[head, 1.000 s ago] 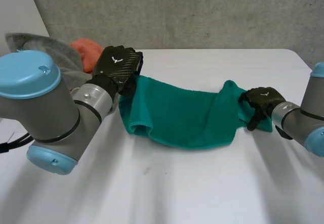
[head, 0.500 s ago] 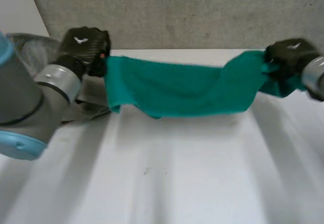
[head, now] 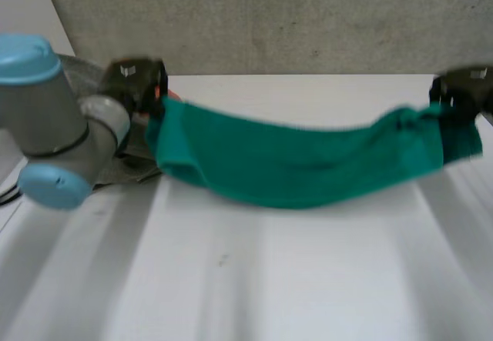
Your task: Fold the laundry.
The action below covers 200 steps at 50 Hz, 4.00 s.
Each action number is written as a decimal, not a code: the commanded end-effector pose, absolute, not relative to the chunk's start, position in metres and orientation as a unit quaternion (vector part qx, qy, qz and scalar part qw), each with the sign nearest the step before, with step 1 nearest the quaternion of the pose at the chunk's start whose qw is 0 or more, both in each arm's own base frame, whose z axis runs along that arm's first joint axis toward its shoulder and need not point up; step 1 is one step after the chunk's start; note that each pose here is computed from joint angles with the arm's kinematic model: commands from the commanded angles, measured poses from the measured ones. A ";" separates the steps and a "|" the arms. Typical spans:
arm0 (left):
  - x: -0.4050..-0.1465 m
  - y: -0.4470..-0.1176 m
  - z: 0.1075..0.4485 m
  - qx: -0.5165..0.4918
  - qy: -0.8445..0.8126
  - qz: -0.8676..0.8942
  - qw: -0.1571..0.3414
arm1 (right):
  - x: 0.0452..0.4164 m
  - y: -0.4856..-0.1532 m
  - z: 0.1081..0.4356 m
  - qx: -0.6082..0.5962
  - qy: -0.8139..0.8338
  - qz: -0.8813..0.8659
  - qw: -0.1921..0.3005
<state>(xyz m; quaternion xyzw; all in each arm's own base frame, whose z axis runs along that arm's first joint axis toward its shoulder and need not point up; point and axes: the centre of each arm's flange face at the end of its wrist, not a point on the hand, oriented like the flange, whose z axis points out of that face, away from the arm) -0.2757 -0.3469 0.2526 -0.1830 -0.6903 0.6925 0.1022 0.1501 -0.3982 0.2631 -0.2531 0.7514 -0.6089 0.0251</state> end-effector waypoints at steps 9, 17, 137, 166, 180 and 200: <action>-0.274 -0.343 0.384 -0.108 -0.487 0.856 0.135 | 0.162 -0.422 0.358 -0.154 0.539 -0.825 0.063; -0.271 -0.331 0.340 -0.123 -0.549 0.816 0.129 | 0.169 -0.408 0.334 -0.180 0.619 -0.757 0.106; -0.255 -0.288 0.282 -0.324 -0.696 0.638 0.061 | 0.136 -0.335 0.302 -0.404 0.750 -0.517 -0.086; -0.300 -0.369 0.336 -0.220 -0.438 0.870 0.055 | 0.142 -0.430 0.377 -0.175 0.458 -0.870 -0.054; -0.290 -0.319 0.169 -0.352 -0.601 0.717 0.005 | 0.152 -0.401 0.192 -0.294 0.701 -0.649 -0.009; -0.231 -0.150 0.183 -0.549 -0.728 0.410 -0.024 | 0.105 -0.269 0.203 -0.495 0.792 -0.338 -0.115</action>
